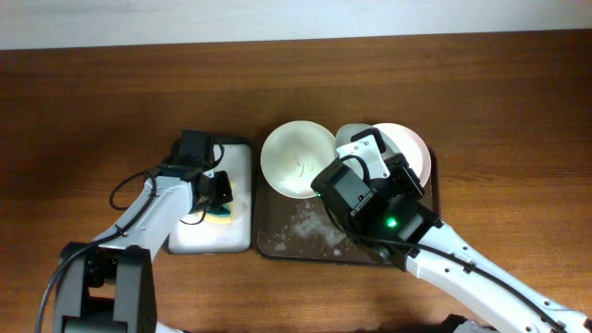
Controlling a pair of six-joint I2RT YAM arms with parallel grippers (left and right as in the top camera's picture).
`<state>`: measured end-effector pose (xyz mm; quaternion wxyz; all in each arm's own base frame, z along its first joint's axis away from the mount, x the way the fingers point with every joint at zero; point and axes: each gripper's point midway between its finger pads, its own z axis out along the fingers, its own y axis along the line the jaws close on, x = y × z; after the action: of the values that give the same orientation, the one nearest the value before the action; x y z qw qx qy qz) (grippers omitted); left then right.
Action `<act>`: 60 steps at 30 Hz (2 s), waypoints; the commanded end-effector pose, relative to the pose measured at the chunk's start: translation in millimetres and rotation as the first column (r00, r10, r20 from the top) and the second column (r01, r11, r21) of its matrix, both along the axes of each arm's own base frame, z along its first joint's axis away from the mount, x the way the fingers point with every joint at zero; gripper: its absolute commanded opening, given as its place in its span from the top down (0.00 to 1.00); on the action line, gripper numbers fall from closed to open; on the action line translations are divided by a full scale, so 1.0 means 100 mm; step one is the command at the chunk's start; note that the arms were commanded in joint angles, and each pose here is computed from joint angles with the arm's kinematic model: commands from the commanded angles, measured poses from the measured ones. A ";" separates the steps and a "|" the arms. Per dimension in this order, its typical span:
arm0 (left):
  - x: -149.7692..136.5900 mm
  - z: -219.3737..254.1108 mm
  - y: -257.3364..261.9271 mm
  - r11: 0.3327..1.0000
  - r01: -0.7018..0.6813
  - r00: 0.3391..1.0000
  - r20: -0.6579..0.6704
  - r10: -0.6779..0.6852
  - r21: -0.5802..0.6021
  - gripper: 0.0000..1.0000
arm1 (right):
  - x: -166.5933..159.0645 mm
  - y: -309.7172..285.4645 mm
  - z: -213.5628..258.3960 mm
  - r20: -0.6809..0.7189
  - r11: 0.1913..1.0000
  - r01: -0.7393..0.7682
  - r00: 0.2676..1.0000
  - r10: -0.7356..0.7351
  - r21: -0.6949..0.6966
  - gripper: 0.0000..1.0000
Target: Clean dirty plates on tray and stack at the side
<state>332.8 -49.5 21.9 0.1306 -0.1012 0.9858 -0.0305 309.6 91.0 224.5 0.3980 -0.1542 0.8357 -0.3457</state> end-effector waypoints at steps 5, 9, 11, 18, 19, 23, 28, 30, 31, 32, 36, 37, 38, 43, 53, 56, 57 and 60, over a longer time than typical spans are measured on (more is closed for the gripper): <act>-0.01 -0.03 0.00 1.000 0.017 1.000 -0.008 -0.017 -0.002 1.00 | 0.17 -0.32 -0.40 -0.160 0.826 0.230 0.972 -0.171 0.514 0.96; -0.01 -0.03 0.00 1.000 0.017 1.000 -0.008 -0.017 -0.002 1.00 | 0.31 -1.02 -0.54 -0.267 0.580 0.392 0.919 -0.291 0.714 0.96; -0.01 -0.03 0.00 1.000 0.017 1.000 -0.008 -0.017 -0.002 1.00 | 0.30 -1.41 -0.55 -0.288 0.465 0.439 0.887 -0.362 0.769 0.96; -0.01 -0.03 -0.01 1.000 0.018 1.000 -0.008 -0.018 -0.005 1.00 | -0.08 -2.84 -1.06 -0.409 0.174 0.659 0.629 -0.661 0.732 0.96; -0.01 -0.03 -0.01 1.000 0.018 1.000 -0.008 -0.018 -0.004 1.00 | -0.06 -2.91 -1.16 -0.422 0.153 0.665 0.617 -0.665 0.731 0.96; -0.01 -0.03 -0.01 1.000 0.018 1.000 -0.008 -0.018 -0.004 1.00 | 0.16 -2.88 -1.25 -0.415 0.132 0.603 0.675 -0.610 0.786 0.79; -0.01 -0.03 -0.01 1.000 0.018 1.000 -0.007 -0.018 -0.004 1.00 | 0.57 -2.11 -1.02 -0.329 0.107 0.361 0.915 -0.235 0.926 0.54; -0.01 -0.03 -0.01 1.000 0.018 1.000 -0.007 -0.018 -0.004 1.00 | 0.68 -1.56 -0.97 -0.293 0.167 0.294 0.956 -0.030 0.941 0.53; -0.01 -0.03 -0.01 1.000 0.018 1.000 -0.007 -0.018 -0.004 1.00 | 0.71 -1.32 -0.97 -0.282 0.211 0.266 0.958 0.047 0.941 0.51; -0.01 -0.03 -0.01 1.000 0.018 1.000 -0.008 -0.018 -0.005 1.00 | 0.76 -0.77 -0.93 -0.259 0.319 0.182 0.940 0.220 0.930 0.50; -0.01 -0.03 -0.01 1.000 0.018 1.000 -0.008 -0.018 -0.005 1.00 | 0.83 -0.18 -0.69 -0.308 0.551 0.066 0.881 0.360 0.832 0.43; -0.01 -0.03 -0.01 1.000 0.018 1.000 -0.008 -0.018 -0.005 1.00 | 0.86 -0.07 -0.63 -0.331 0.584 0.058 0.866 0.374 0.810 0.44; -0.01 -0.03 -0.01 1.000 0.018 1.000 -0.008 -0.018 -0.005 1.00 | 0.89 0.01 -0.60 -0.341 0.597 0.042 0.851 0.399 0.801 0.44; -0.01 -0.03 -0.01 1.000 0.018 1.000 -0.008 -0.018 -0.005 1.00 | 1.18 0.53 -0.73 -0.337 0.611 -0.053 0.794 0.505 0.790 0.44; -0.01 -0.03 -0.01 1.000 0.018 1.000 -0.008 -0.018 -0.005 1.00 | 1.43 0.81 -1.57 -0.419 0.686 -0.035 0.769 0.483 0.726 0.52; -0.01 -0.03 -0.01 1.000 0.018 1.000 -0.008 -0.018 -0.005 0.99 | 1.41 0.81 -1.75 -0.455 0.691 0.002 0.754 0.473 0.723 0.57; -0.01 -0.03 -0.01 1.000 0.018 1.000 -0.008 -0.018 -0.005 0.99 | 1.39 0.82 -1.79 -0.465 0.688 0.022 0.753 0.466 0.725 0.60; -0.01 -0.03 -0.01 1.000 0.018 1.000 -0.008 -0.018 -0.005 0.99 | 1.31 0.88 -1.86 -0.486 0.679 0.037 0.727 0.486 0.734 0.72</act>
<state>332.9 -49.6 21.8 0.1308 -0.1010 0.9858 -0.0307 445.1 169.5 43.0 0.1643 -0.2072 0.9566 0.1225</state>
